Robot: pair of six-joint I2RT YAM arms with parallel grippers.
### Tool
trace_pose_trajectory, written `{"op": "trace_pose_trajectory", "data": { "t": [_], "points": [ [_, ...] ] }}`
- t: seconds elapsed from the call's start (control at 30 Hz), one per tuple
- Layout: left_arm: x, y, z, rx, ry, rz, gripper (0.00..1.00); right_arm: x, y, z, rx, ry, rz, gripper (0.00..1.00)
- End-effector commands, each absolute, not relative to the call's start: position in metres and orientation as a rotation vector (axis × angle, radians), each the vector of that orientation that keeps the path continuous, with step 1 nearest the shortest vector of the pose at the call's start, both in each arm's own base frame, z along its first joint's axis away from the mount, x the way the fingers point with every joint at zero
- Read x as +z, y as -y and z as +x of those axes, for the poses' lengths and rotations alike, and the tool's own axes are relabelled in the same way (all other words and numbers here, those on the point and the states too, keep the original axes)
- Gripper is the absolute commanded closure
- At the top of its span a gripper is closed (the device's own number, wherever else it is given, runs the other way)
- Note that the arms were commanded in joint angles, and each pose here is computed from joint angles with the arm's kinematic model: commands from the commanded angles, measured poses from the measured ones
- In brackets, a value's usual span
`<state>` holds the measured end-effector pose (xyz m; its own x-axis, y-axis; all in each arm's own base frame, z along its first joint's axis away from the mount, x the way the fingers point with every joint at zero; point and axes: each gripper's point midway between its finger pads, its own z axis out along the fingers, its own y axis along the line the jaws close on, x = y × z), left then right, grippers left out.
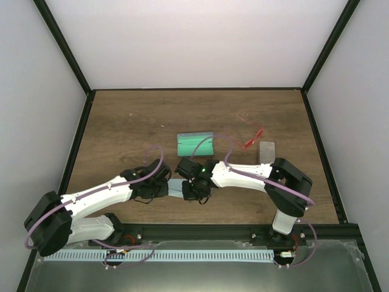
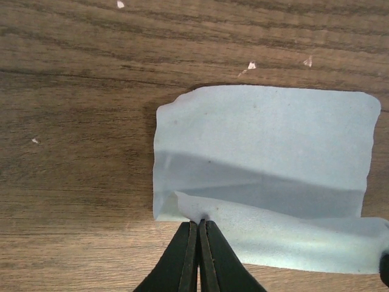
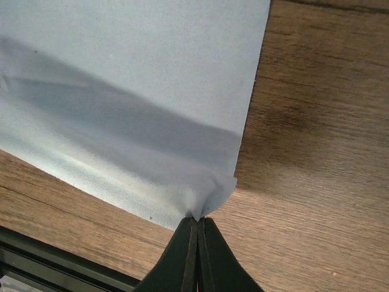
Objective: Organize the sunglasses
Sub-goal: Fold the glasses cleaning cloth at the center of the board.
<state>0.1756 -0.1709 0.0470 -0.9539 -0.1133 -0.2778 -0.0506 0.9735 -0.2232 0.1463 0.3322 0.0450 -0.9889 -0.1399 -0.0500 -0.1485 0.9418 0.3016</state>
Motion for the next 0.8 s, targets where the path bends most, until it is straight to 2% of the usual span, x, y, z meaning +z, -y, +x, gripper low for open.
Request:
{"op": "trace_pose_trajectory", "data": {
  "t": [0.0,0.77],
  "points": [
    [0.043,0.166,0.172,-0.292,-2.841,-0.127,0.95,0.053,-0.335,0.15,0.478,-3.048,-0.21,0.99],
    [0.032,0.156,0.144,-0.403,-2.885,-0.199,0.94,0.056,-0.335,0.148,0.498,-3.038,-0.222,0.99]
  ]
}}
